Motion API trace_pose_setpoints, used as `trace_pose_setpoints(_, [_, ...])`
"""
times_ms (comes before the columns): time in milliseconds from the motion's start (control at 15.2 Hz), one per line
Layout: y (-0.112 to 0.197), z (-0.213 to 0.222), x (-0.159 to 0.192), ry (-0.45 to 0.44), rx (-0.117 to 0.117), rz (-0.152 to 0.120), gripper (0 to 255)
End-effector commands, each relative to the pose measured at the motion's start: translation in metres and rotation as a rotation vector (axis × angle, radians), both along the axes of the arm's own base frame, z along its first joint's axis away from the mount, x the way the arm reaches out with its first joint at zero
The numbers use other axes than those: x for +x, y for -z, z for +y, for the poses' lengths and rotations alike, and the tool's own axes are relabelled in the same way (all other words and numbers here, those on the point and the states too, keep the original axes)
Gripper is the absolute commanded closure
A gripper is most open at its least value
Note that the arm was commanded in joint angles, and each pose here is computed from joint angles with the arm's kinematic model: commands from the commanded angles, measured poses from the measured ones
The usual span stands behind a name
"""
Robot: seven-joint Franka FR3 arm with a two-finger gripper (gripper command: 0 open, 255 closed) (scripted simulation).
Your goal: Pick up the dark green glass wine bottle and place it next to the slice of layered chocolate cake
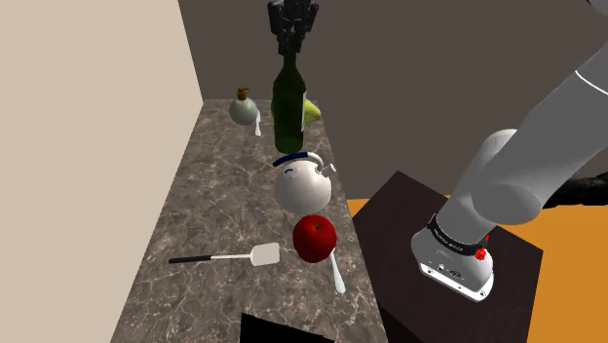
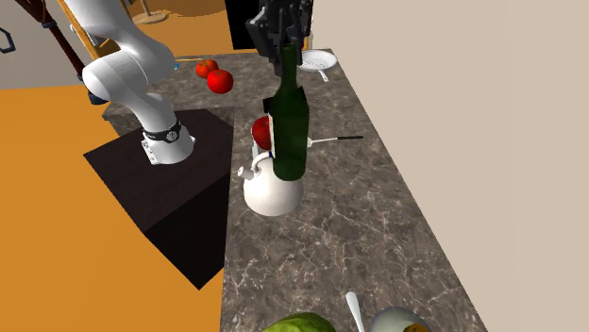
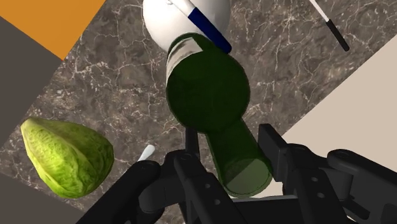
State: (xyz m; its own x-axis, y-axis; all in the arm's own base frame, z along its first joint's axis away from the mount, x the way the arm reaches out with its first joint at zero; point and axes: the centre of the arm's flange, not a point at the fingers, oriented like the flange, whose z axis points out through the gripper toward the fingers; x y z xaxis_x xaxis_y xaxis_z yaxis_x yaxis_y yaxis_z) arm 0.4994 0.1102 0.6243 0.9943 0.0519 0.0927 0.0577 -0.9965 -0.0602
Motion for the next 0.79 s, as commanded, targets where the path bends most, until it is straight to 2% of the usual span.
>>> trace_pose_setpoints(0, [0.001, 0.013, -0.022, 0.001, 0.000, 0.000, 255])
trace_pose_setpoints(726, [0.001, 0.092, -0.143, 0.001, 0.000, 0.000, 255])
